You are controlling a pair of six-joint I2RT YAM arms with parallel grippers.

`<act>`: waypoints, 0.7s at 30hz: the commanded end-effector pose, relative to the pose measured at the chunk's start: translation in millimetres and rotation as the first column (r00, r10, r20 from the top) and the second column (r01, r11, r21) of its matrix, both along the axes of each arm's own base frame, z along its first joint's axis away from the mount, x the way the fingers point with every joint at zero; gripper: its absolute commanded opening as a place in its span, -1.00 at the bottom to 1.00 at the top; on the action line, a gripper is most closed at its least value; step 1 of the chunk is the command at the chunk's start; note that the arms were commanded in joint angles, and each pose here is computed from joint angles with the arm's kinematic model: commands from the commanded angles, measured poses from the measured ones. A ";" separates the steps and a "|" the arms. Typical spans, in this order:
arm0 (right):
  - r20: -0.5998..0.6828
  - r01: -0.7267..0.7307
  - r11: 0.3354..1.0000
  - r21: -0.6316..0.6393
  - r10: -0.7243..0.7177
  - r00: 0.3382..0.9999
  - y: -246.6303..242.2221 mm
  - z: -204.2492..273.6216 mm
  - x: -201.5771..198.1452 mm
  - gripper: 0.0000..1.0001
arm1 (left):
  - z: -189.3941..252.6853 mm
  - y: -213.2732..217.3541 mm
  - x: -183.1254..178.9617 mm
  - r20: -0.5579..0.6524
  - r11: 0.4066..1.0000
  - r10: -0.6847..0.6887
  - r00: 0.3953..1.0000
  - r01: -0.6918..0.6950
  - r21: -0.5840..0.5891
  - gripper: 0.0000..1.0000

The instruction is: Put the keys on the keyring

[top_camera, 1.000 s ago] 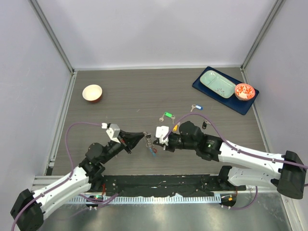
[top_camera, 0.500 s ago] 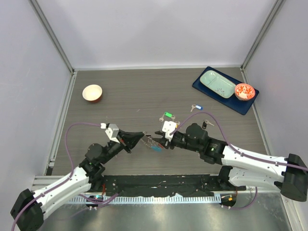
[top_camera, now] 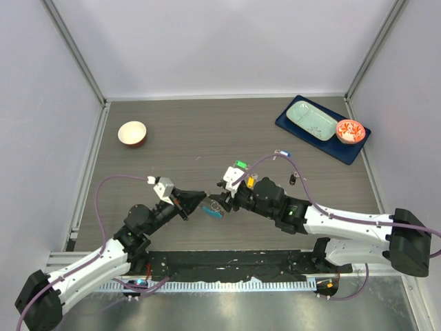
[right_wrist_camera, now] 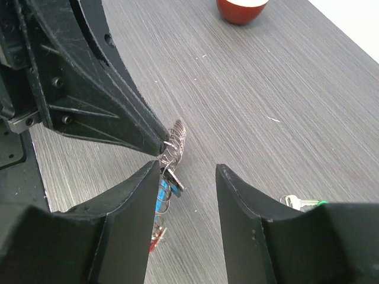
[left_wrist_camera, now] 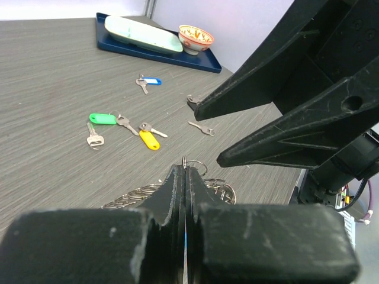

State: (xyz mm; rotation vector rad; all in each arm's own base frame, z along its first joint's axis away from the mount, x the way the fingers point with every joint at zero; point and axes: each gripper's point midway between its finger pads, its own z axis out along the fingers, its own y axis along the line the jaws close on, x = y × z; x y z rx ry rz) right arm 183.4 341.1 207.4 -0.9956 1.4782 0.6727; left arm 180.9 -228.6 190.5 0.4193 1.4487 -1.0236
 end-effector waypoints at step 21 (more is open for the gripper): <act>-0.059 0.025 1.000 0.008 -0.024 0.998 18.1 -0.1 7.7 -0.31 | 35.9 0.6 1.0 0.093 0.998 0.006 0.996 -0.001 -0.055 -1.00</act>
